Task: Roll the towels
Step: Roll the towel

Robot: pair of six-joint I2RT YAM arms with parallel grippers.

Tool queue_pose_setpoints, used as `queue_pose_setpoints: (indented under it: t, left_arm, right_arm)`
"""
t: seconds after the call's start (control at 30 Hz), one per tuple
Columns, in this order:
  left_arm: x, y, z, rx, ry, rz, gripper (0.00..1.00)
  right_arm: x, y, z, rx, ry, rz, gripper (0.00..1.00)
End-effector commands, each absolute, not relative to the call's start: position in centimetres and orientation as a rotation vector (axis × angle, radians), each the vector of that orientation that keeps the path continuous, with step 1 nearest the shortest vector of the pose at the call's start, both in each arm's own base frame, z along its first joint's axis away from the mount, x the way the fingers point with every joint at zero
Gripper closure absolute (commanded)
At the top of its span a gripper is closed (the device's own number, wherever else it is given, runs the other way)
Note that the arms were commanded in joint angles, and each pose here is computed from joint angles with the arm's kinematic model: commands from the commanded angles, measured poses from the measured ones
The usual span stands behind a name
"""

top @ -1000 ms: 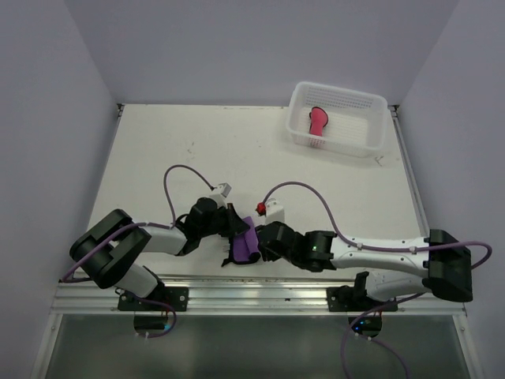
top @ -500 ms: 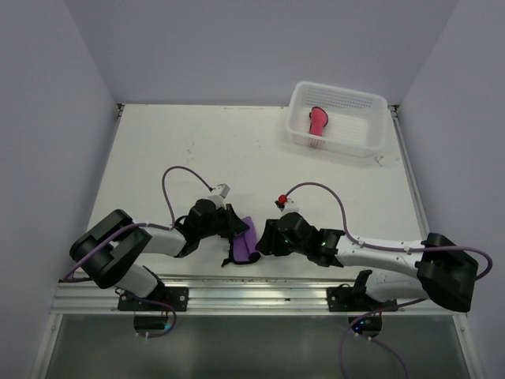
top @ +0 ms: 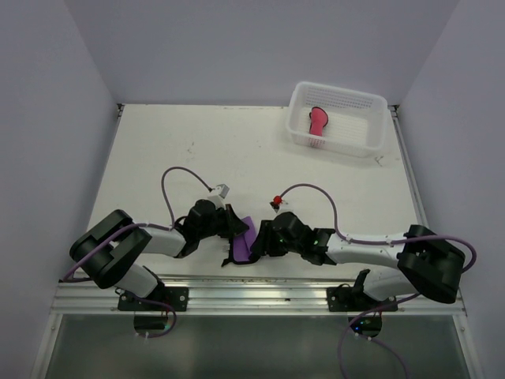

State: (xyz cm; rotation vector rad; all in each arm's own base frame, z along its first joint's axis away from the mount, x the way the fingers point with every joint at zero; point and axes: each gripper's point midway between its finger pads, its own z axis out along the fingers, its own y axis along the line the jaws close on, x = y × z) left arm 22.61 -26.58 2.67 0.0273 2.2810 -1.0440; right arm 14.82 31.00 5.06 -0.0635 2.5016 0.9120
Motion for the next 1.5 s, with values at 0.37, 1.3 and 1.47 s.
queue_pose_setpoints:
  t: [0.37,1.3,1.47]
  left_arm:
    - [21.0,-23.5,-1.5,-0.016,2.420,-0.871,0.90]
    - [22.9,-24.2,0.2,0.006,2.379,-0.843,0.89]
    - [23.4,-24.6,1.1,0.023,2.365,-0.841,0.89]
  right_arm:
    - [14.6,31.8,3.0,-0.027,2.532,0.970,0.55]
    - [16.8,27.5,2.1,-0.347,2.540,0.426,0.99]
    - [16.9,26.3,2.0,-0.474,2.527,0.271,1.00]
